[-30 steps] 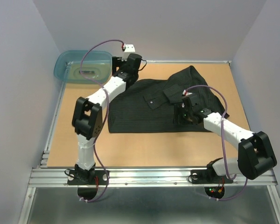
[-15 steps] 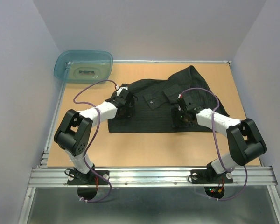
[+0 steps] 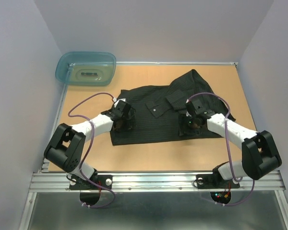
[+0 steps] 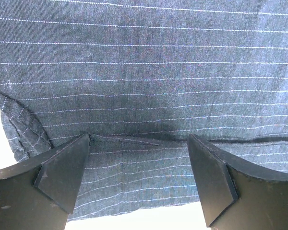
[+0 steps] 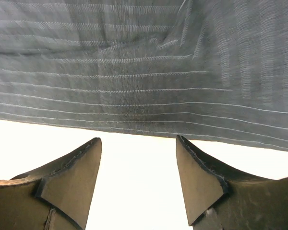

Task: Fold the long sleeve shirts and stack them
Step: Flatten the shirt out

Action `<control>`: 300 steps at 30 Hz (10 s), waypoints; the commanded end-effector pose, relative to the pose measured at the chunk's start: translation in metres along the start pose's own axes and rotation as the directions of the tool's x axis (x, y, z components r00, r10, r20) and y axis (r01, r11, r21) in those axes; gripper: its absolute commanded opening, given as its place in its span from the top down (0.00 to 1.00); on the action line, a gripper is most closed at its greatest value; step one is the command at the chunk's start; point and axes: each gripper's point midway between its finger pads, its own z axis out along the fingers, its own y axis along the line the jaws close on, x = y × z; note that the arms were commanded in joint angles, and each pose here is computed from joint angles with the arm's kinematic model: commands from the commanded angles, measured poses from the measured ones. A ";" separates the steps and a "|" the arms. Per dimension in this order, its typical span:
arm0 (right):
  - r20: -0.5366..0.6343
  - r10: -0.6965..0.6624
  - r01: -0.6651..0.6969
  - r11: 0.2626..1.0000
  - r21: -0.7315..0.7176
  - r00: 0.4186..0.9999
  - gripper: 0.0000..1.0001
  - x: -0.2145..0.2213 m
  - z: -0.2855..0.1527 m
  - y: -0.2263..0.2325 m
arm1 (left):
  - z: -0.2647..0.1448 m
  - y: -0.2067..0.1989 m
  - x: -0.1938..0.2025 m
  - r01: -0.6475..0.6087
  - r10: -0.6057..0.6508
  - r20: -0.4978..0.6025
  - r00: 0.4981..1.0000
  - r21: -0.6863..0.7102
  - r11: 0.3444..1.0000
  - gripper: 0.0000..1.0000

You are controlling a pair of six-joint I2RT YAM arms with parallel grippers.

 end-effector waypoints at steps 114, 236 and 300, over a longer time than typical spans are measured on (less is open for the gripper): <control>0.414 -0.122 0.261 0.918 -0.298 0.902 0.74 -0.044 -0.007 0.120 | -0.082 -0.081 -0.034 0.317 -0.348 0.016 0.937 0.374 0.871 0.01; 0.624 0.383 -0.465 0.885 -0.036 0.681 0.05 -0.085 -0.097 -0.076 | -0.109 -0.109 -0.075 -0.168 0.155 0.163 0.974 0.070 0.983 1.00; 0.524 0.329 -0.329 0.940 -0.096 0.786 0.05 -0.106 -0.082 -0.046 | -0.077 -0.010 -0.084 -0.262 0.311 0.141 0.940 -0.286 0.922 0.04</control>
